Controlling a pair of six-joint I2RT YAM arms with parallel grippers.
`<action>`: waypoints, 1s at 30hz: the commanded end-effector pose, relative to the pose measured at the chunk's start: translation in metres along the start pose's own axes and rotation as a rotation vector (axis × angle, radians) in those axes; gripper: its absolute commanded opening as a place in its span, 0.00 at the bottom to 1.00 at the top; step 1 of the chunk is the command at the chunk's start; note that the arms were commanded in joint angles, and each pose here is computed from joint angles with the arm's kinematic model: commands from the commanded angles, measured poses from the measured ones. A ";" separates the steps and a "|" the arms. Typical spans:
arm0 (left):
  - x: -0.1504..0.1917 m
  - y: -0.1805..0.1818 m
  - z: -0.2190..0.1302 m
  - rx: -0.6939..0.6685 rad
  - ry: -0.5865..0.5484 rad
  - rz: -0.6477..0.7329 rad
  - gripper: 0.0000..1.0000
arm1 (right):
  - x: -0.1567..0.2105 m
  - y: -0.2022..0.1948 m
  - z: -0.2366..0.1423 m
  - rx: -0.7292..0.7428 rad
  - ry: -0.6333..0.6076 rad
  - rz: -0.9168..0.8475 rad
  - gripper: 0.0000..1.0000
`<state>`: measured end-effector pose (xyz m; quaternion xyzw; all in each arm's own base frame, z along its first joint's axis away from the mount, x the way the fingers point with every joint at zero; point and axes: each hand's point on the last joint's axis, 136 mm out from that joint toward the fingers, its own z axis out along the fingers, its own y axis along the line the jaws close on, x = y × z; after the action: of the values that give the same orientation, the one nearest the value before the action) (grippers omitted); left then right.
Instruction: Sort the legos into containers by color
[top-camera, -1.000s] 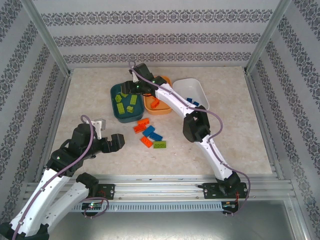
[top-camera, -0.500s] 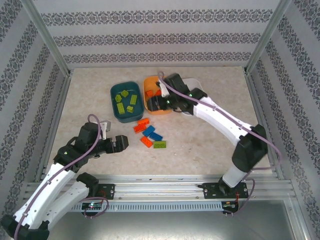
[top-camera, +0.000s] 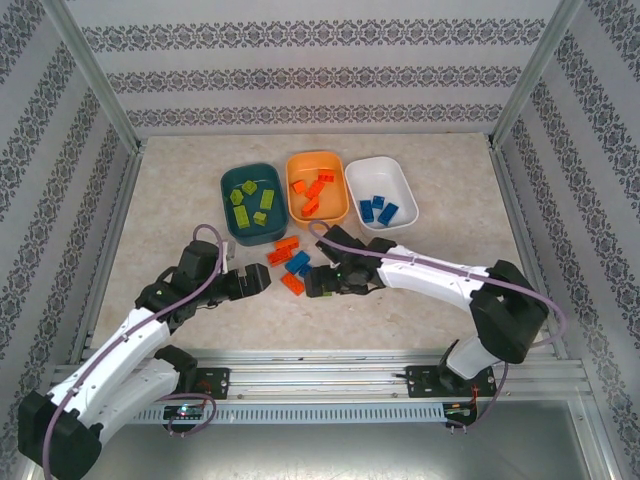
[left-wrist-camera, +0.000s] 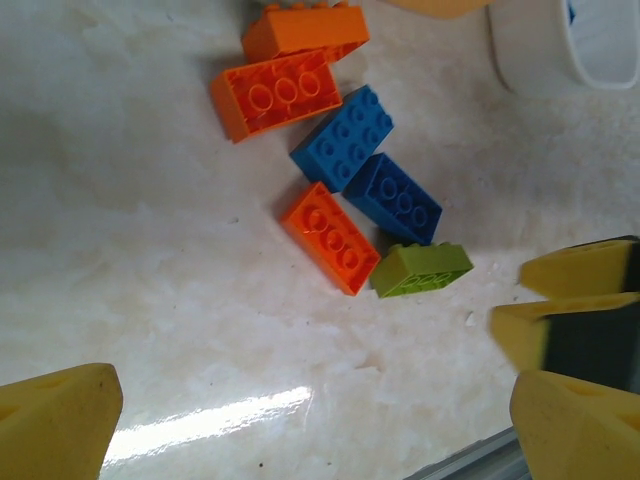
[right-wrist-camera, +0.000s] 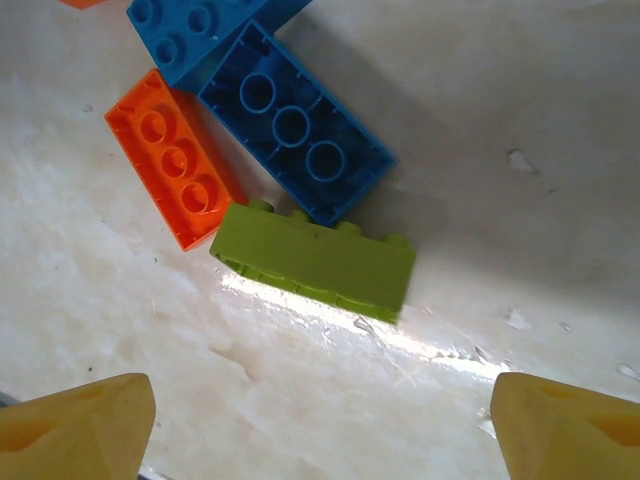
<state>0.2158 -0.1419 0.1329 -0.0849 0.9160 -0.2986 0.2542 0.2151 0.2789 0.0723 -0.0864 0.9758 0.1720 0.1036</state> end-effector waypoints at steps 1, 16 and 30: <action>-0.006 -0.003 -0.009 0.022 -0.055 0.005 1.00 | -0.011 0.008 0.013 0.030 -0.040 0.024 0.92; -0.002 0.003 -0.028 -0.015 -0.076 0.050 1.00 | -0.017 0.018 0.050 0.090 -0.005 0.010 0.90; -0.002 0.003 -0.034 -0.014 -0.087 0.056 1.00 | -0.013 0.005 0.051 0.143 -0.004 -0.004 0.62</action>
<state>0.2003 -0.1262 0.1493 -0.0775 0.9082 -0.2885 0.2932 0.2365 0.3080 0.0305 -0.0772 0.9841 0.1200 0.1061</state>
